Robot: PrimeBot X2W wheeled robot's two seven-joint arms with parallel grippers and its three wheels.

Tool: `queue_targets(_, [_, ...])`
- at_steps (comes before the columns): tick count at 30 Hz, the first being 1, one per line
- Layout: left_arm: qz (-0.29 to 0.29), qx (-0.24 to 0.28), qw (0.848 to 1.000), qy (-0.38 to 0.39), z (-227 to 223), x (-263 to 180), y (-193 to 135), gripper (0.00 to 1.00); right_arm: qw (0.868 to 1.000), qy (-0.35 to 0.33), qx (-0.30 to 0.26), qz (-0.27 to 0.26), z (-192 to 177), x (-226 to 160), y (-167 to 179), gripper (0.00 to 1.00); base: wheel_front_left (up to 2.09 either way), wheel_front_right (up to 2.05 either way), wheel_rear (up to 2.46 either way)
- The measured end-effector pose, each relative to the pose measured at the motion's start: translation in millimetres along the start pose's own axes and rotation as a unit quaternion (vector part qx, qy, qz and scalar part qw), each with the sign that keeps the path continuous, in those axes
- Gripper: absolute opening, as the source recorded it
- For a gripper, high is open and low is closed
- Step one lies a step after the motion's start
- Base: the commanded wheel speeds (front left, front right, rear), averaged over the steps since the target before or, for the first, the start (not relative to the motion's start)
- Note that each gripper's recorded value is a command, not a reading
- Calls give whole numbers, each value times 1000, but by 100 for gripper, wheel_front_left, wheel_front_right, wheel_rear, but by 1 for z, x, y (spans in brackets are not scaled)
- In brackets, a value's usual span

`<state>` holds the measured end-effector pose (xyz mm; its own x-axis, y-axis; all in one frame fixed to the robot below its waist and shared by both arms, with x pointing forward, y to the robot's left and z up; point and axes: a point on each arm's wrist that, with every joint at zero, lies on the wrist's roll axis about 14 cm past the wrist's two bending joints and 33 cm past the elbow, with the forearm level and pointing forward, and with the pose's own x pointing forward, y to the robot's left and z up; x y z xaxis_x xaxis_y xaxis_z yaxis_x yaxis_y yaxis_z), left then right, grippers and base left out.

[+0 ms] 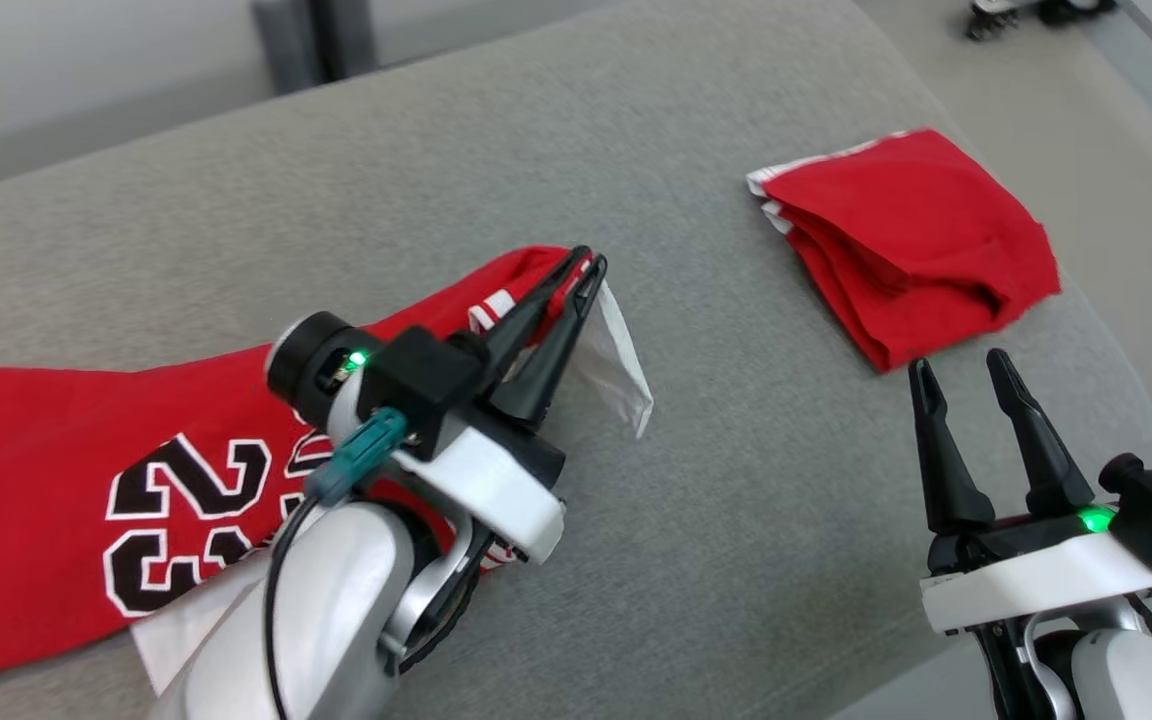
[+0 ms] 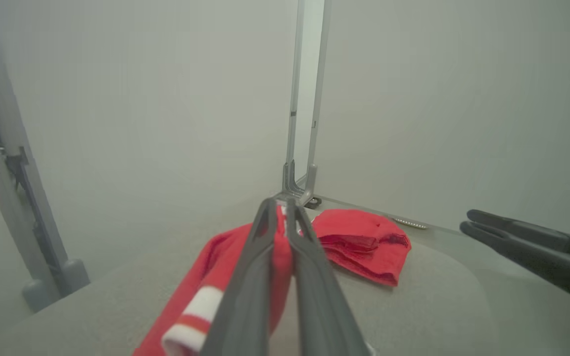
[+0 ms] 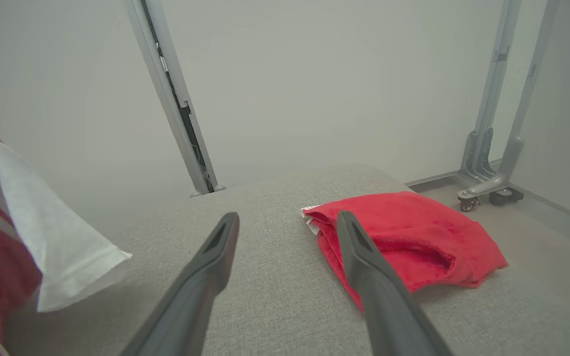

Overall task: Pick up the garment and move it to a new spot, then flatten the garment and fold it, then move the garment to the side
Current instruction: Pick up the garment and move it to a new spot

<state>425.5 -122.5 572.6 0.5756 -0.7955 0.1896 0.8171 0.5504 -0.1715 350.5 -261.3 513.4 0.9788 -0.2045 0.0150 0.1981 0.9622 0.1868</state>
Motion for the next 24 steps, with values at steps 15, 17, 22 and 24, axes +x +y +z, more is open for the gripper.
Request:
queue_targets(15, [-59, -72, 983, 155, -143, 25, -15, 100, 997, 32, 5, -67, -34, -3, -39, 100, 0, 0, 0])
queue_targets(17, [-47, -75, 986, 142, -136, 23, -10, 100, 998, 34, 5, -59, -37, 0, -34, 100, 0, 0, 0])
queue_targets(22, [-5, -84, 992, 93, -106, 11, 9, 100, 999, 21, 0, -27, -32, 15, -17, 100, 0, 0, 0])
queue_targets(24, [20, -77, 994, 74, -94, 1, 21, 100, 1000, 19, -2, -12, -31, 20, -8, 100, 0, 0, 0])
